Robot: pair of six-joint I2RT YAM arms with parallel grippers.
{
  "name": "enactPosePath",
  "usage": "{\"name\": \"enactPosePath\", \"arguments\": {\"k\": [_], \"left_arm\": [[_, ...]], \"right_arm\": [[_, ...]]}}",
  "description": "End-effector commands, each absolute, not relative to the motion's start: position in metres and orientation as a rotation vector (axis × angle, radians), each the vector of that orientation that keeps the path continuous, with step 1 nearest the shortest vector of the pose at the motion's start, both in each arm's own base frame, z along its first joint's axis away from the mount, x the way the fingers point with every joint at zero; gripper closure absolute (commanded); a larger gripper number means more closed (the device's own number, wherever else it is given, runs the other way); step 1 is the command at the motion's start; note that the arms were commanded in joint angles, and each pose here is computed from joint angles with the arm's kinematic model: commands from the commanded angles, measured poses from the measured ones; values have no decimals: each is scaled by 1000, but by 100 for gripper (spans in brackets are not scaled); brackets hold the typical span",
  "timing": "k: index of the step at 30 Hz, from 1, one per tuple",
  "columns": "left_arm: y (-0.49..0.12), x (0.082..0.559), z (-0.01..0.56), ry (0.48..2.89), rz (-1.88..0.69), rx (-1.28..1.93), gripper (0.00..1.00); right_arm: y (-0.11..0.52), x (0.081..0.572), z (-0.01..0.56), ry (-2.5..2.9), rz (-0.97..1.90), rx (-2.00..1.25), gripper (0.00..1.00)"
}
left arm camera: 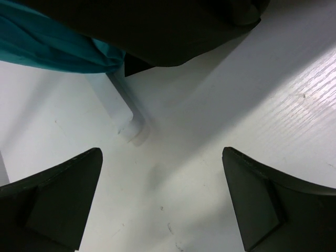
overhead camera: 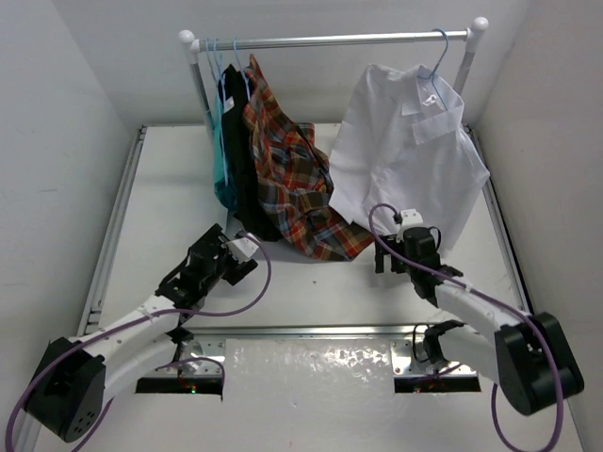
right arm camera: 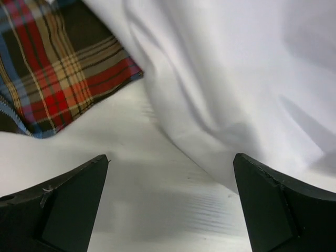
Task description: Place the shirt on the hanger
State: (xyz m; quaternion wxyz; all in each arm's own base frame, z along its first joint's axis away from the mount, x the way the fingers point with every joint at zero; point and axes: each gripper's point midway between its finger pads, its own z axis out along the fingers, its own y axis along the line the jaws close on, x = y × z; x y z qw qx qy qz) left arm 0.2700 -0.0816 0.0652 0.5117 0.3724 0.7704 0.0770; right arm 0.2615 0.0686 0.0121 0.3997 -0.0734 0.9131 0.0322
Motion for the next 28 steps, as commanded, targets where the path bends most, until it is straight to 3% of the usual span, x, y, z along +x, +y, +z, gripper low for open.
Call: {"name": "enactPosePath", "arguments": {"k": [1,10,28], "left_arm": [[-72,270,66,1841,242,902,4],[-70,270,63,1834,258,907,4],[-72,268,65,1850,222,865,4]], "right_arm": [[58,268,28,2180,55,-35,1],[39,238,9,2167,21,74,1],[38,231,4,2148,44,78,1]]}}
